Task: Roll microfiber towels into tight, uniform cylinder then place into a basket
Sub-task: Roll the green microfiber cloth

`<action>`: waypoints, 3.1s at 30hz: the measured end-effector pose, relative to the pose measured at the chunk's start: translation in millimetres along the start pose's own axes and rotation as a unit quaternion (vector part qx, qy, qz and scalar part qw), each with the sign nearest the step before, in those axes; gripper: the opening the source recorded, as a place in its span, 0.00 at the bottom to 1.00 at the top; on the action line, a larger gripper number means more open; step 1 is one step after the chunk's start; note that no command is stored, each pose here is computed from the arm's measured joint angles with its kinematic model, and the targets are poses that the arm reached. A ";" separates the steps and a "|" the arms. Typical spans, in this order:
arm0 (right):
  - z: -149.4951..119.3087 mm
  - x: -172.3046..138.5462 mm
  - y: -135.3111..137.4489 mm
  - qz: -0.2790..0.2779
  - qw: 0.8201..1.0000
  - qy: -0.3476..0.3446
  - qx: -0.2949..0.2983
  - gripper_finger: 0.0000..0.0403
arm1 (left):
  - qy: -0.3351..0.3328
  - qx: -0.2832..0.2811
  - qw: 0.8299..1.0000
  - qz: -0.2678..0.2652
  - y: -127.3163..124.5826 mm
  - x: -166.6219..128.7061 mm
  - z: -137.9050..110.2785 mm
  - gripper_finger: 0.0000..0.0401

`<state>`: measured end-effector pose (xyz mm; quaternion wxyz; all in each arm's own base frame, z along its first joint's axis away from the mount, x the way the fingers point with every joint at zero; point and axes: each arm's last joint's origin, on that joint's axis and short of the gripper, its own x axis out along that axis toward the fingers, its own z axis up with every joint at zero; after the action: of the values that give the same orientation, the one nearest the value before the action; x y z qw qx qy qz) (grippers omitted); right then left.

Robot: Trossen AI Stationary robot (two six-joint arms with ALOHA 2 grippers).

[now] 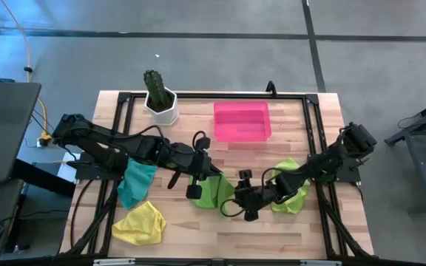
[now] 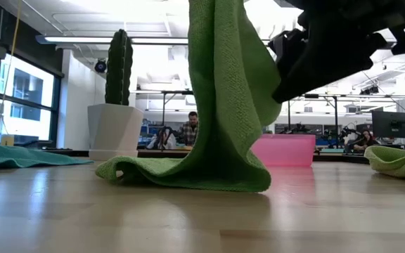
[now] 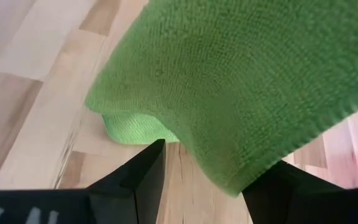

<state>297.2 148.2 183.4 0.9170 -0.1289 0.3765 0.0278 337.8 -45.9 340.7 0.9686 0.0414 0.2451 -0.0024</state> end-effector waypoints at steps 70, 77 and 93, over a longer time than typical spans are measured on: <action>-13.0 -110.8 -11.3 -0.048 0.995 0.025 0.087 0.00 | 0.274 -0.025 0.958 -0.081 -81.5 106.0 -107.8 0.09; -12.9 -110.7 -11.6 -0.049 0.995 0.024 0.087 0.00 | 0.279 -0.022 0.957 -0.082 -86.8 115.8 -116.3 0.09; -9.9 -110.6 -12.6 -0.069 0.994 0.004 0.090 0.00 | 0.283 -0.053 0.958 -0.004 -79.1 123.5 -123.8 0.01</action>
<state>213.2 138.6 256.5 0.9230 -0.0716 0.3715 -0.0696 385.8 -112.8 167.3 0.8605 -0.0119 0.5090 0.0185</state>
